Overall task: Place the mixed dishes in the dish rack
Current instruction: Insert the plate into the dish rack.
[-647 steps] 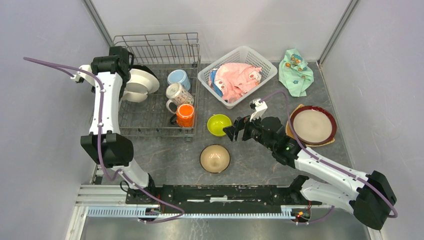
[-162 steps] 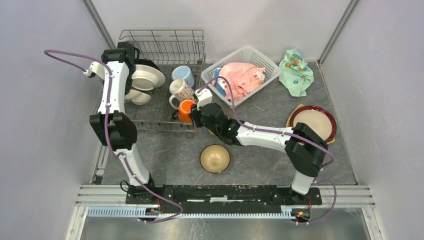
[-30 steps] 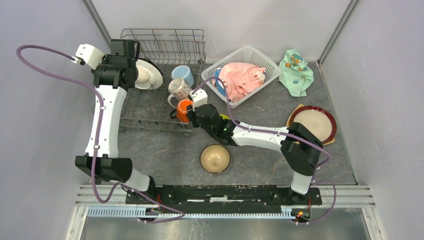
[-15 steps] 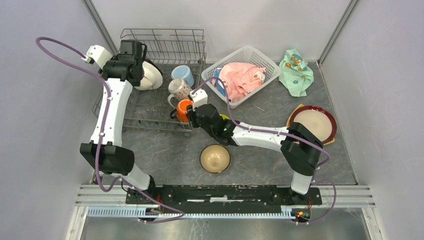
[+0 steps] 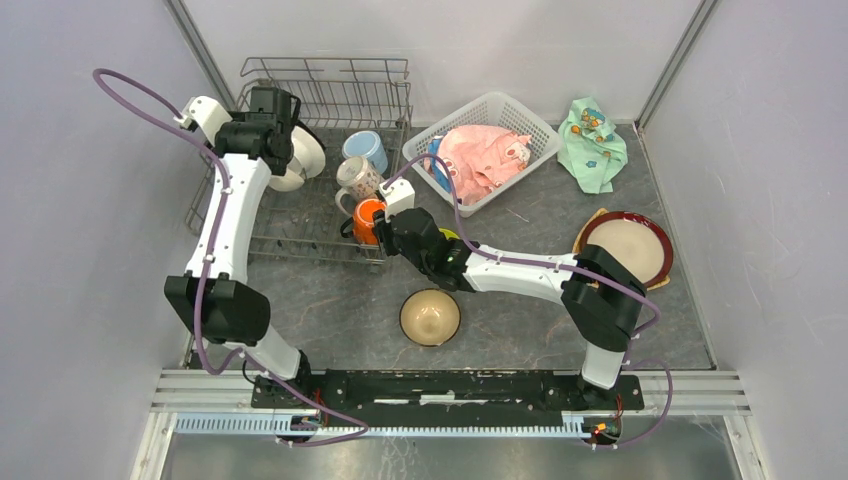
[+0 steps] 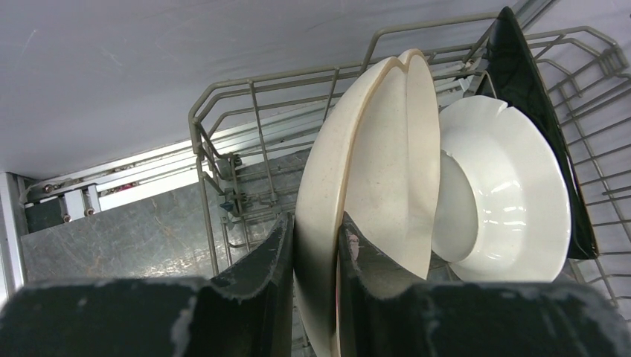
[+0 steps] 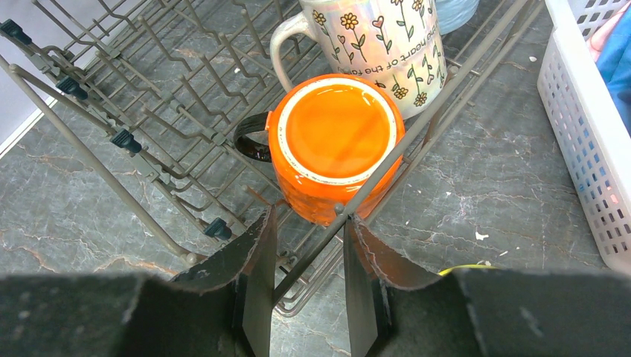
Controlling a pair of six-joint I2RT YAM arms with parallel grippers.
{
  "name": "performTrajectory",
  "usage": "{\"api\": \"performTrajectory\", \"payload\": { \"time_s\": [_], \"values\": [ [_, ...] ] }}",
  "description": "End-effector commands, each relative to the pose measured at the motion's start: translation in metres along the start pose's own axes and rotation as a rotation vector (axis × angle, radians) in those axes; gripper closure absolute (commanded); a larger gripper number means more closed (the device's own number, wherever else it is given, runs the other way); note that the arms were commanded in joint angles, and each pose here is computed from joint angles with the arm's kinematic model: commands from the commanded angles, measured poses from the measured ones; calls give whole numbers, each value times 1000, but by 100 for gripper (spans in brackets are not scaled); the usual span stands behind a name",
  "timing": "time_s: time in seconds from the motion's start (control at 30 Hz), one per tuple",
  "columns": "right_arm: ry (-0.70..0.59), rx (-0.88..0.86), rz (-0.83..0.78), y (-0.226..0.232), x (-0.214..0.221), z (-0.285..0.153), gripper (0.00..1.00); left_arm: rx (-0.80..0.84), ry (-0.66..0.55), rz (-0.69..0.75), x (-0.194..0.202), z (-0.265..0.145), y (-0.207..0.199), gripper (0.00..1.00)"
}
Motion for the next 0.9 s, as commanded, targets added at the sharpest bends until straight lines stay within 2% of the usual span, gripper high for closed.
{"api": "performTrajectory", "payload": {
  "time_s": [0.0, 0.57, 0.87],
  "values": [
    [270, -293, -227, 48, 92, -21, 100, -35, -181, -241, -53, -3, 1, 98],
    [268, -301, -217, 51, 91, -23, 100, -98, -162, -173, -39, 8, -7, 98],
    [269, -301, -223, 50, 91, -24, 100, -98, -202, -212, -65, -10, 18, 98]
  ]
}}
Point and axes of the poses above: each gripper's point midway between its finger pads, its own z axis out along the fingers, its own y axis along the line the jaws close on, x = y × z, the point moved 1 cm from there along -z, back along the fingers, and after that the axes turned 10 degrees about z, right-handed, at the moved point
